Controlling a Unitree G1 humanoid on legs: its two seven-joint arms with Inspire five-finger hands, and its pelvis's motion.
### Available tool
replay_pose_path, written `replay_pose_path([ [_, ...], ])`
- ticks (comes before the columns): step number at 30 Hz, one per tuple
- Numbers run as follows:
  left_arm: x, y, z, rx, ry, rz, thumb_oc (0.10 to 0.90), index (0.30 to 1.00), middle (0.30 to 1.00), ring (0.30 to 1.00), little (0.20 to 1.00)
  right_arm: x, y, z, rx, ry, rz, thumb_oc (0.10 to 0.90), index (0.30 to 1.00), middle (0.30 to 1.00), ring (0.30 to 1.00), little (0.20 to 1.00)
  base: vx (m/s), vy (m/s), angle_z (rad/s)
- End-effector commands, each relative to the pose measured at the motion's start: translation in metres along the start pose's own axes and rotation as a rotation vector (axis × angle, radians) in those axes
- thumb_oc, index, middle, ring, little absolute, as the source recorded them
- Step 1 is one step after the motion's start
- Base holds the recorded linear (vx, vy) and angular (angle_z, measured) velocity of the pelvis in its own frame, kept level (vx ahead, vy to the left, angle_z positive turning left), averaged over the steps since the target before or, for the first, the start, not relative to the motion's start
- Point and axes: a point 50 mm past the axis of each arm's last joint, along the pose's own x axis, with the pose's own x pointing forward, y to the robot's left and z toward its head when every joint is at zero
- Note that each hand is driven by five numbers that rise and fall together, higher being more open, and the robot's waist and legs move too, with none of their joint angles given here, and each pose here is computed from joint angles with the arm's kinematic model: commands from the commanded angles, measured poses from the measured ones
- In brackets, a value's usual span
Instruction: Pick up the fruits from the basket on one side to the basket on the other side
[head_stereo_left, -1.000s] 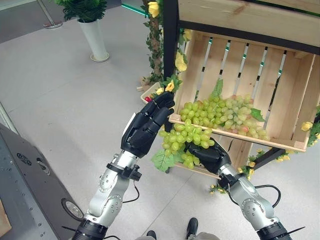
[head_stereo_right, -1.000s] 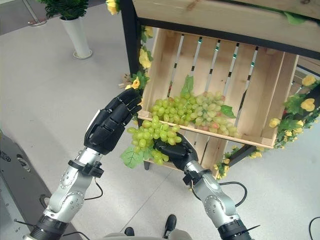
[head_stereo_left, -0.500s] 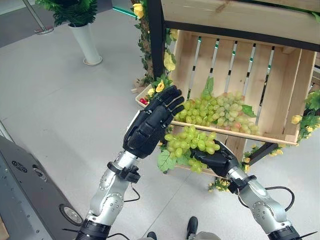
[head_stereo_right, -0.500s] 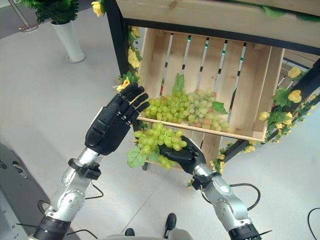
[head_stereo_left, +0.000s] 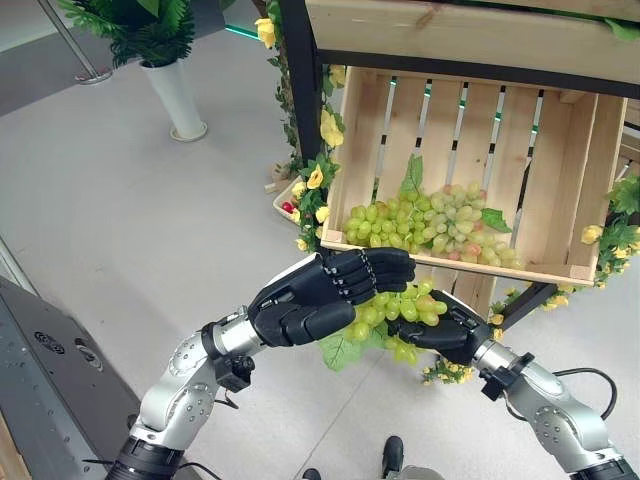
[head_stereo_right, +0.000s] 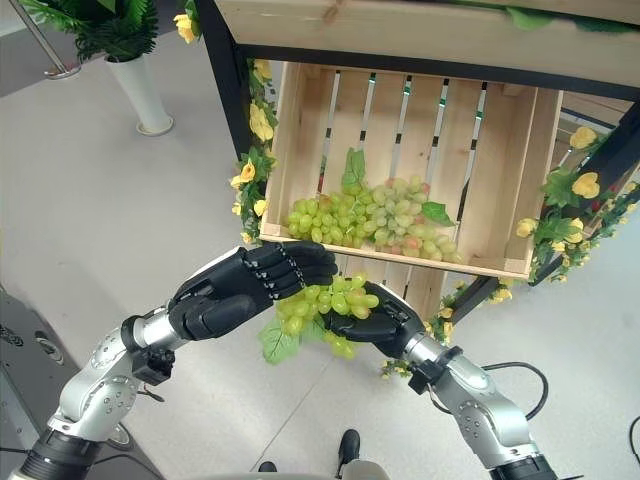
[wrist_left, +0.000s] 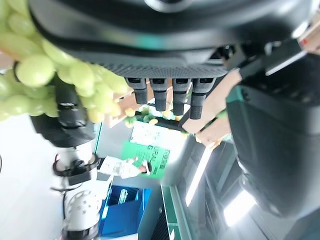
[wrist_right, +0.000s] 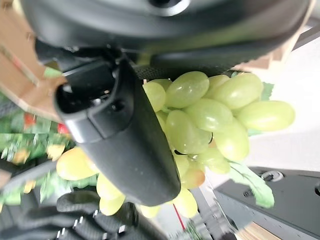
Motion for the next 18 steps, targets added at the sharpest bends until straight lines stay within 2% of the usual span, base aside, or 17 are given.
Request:
replay_pose_path([
  [1, -0.005, 0.004, 0.016, 0.083, 0.014, -0.089, 0.800, 0.900, 0.900, 0.900, 0.900, 0.000, 0.018, 0.071, -0.107, -0.341, 0.185, 0.400, 0.300, 0.300, 0.300, 0.300, 0.00, 0.000, 0.00],
  [4, -0.010, 0.001, 0.012, 0.066, 0.078, -0.160, 0.800, 0.900, 0.900, 0.900, 0.900, -0.004, 0.020, 0.083, -0.142, -0.386, 0.202, 0.400, 0.300, 0.300, 0.300, 0.300, 0.00, 0.000, 0.00],
  [9, -0.021, -0.006, -0.012, -0.019, 0.319, -0.263, 0.800, 0.900, 0.900, 0.900, 0.900, -0.011, 0.027, 0.111, -0.210, -0.513, 0.249, 0.400, 0.300, 0.300, 0.300, 0.300, 0.00, 0.000, 0.00],
  [14, -0.043, -0.002, -0.038, 0.006, 0.615, -0.206, 0.800, 0.900, 0.900, 0.900, 0.900, -0.013, 0.041, 0.136, -0.257, -0.648, 0.362, 0.400, 0.300, 0.300, 0.300, 0.300, 0.00, 0.007, 0.00],
  [18, -0.065, 0.008, -0.048, 0.088, 0.808, -0.125, 0.800, 0.900, 0.900, 0.900, 0.900, -0.011, 0.046, 0.150, -0.309, -0.684, 0.391, 0.400, 0.300, 0.300, 0.300, 0.300, 0.00, 0.016, 0.00],
])
